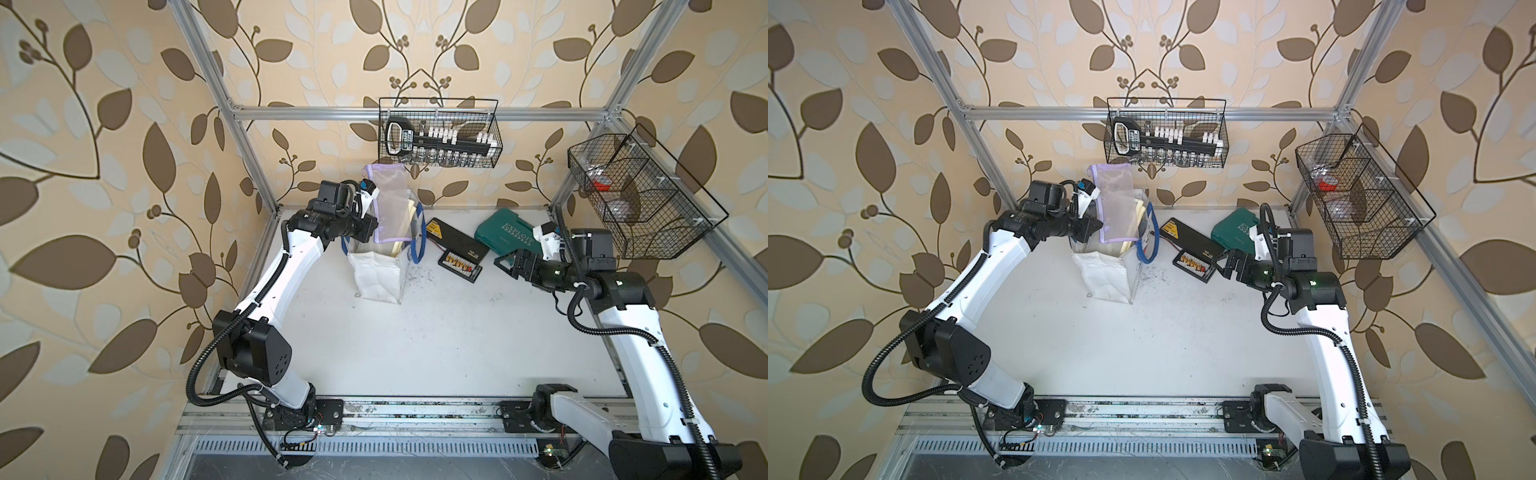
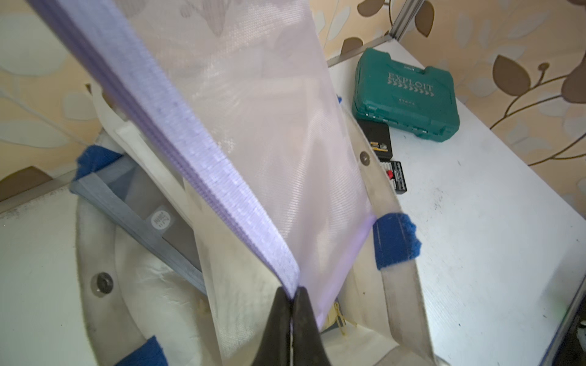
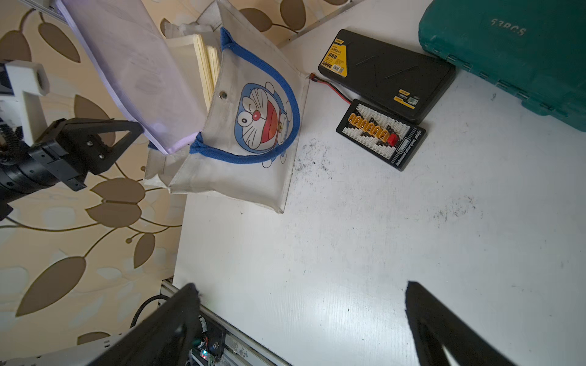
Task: Put the pencil pouch into the canvas bag
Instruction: Place the pencil pouch in the canvas bag.
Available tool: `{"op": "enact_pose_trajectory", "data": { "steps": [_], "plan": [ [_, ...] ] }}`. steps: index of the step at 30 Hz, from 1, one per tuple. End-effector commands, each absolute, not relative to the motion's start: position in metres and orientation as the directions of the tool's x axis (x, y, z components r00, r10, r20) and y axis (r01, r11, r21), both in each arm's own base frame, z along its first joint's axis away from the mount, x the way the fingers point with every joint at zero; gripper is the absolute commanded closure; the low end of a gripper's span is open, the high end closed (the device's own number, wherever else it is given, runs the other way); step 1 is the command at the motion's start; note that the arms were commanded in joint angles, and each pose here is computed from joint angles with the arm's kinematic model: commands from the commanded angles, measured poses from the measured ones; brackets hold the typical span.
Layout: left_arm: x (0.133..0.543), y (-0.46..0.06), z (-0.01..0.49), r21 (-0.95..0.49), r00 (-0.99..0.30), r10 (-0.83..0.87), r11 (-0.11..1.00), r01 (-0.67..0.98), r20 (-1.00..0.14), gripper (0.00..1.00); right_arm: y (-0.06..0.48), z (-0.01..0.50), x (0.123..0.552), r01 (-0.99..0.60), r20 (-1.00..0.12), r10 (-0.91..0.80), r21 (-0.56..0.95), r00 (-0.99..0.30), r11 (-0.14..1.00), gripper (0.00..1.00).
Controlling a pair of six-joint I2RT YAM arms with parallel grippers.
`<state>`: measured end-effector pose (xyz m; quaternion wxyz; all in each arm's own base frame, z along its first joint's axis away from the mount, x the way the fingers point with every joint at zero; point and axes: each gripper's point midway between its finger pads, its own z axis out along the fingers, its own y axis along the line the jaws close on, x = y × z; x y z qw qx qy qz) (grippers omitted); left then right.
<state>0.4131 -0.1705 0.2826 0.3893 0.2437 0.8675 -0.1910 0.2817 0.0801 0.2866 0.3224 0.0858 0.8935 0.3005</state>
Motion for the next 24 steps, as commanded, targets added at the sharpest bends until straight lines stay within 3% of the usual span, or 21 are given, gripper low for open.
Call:
{"op": "enact_pose_trajectory", "data": {
  "steps": [1, 17, 24],
  "plan": [
    [0.411, -0.166, 0.274, -0.109, -0.564, 0.321, 0.794, 0.599, -0.761, 1.00, 0.084, 0.286, 0.281, -0.061, -0.528, 0.338, 0.601, -0.779, 0.797, 0.00],
    [0.407, -0.138, 0.236, 0.024, -0.608, 0.426, 0.831, 0.556, -0.670, 1.00, 0.095, 0.287, 0.295, -0.088, -0.532, 0.329, 0.613, -0.780, 0.785, 0.00],
    [0.403, -0.140, 0.245, -0.006, -0.619, 0.391, 0.842, 0.539, -0.682, 0.99, 0.098, 0.290, 0.298, -0.096, -0.539, 0.317, 0.604, -0.781, 0.791, 0.00]
  ]
}}
